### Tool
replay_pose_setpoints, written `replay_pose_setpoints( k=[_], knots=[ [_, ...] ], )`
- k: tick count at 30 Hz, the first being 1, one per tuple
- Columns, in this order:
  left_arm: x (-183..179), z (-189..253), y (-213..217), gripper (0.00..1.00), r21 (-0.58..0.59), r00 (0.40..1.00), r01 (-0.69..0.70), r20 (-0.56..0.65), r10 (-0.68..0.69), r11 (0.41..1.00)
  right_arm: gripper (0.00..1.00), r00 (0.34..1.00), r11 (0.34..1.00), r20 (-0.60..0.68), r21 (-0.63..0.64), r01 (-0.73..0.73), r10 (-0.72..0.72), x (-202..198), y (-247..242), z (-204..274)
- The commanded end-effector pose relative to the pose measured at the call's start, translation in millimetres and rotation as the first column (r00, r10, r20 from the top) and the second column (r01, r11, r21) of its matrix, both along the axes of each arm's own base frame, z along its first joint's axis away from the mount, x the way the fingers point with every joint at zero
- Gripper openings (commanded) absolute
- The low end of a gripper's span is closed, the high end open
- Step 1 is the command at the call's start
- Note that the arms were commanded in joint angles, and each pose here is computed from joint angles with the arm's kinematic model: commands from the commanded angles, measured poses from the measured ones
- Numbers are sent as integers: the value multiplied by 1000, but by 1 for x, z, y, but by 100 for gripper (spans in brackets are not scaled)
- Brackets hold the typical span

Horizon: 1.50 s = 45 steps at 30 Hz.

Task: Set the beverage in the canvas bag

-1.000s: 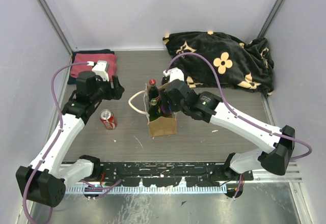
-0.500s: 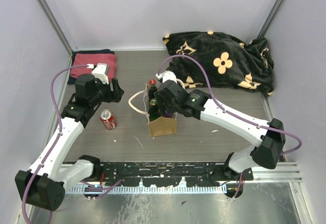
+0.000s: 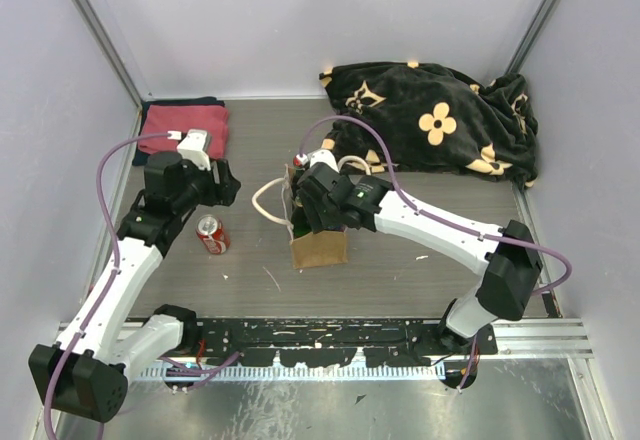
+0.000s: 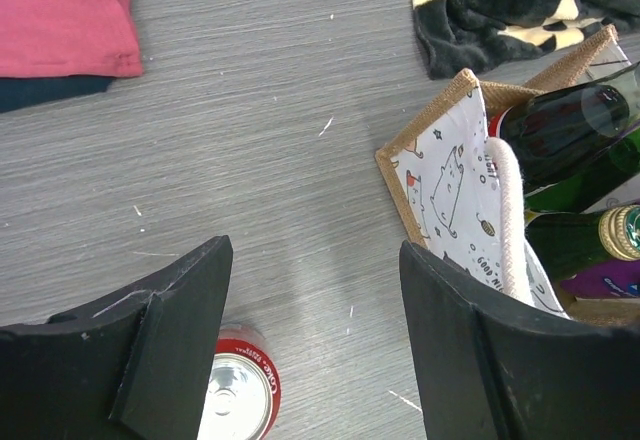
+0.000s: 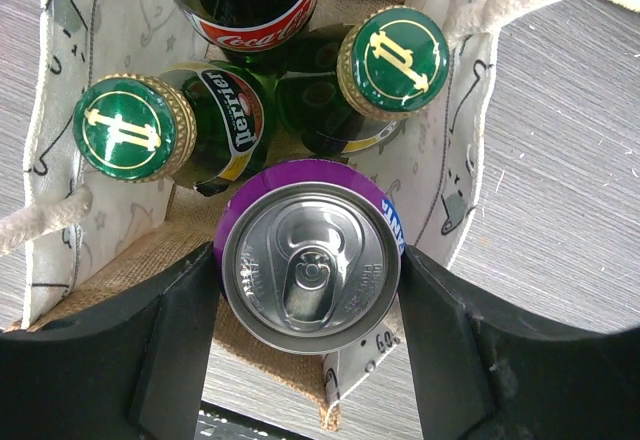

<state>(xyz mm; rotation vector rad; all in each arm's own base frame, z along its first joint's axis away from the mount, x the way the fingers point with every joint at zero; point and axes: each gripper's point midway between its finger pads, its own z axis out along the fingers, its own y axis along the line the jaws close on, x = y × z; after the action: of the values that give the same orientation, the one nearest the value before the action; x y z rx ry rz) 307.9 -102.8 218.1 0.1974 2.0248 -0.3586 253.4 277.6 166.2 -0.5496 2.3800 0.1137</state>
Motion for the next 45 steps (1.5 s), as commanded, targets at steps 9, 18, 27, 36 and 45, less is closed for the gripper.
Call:
replay_pose_setpoints(
  k=[9,18,27,36,45],
  knots=[
    [-7,8,2,75,7,998,26,49,-27,1000,1,998,995,61,101,14,-20,12,19,3],
    [-9,10,2,74,8,998,29,53,-29,1000,1,999,994,44,105,26,-30,8,16,-17],
    [-10,10,4,75,13,998,28,52,-28,1000,1,1000,995,1,93,26,-26,2,16,-44],
    [-11,7,4,75,14,998,28,47,-28,1000,1,999,998,-40,61,24,-22,-3,15,-62],
    [-13,7,4,75,14,998,29,49,-30,999,57,999,999,-33,39,36,-35,-1,10,-53]
  ],
)
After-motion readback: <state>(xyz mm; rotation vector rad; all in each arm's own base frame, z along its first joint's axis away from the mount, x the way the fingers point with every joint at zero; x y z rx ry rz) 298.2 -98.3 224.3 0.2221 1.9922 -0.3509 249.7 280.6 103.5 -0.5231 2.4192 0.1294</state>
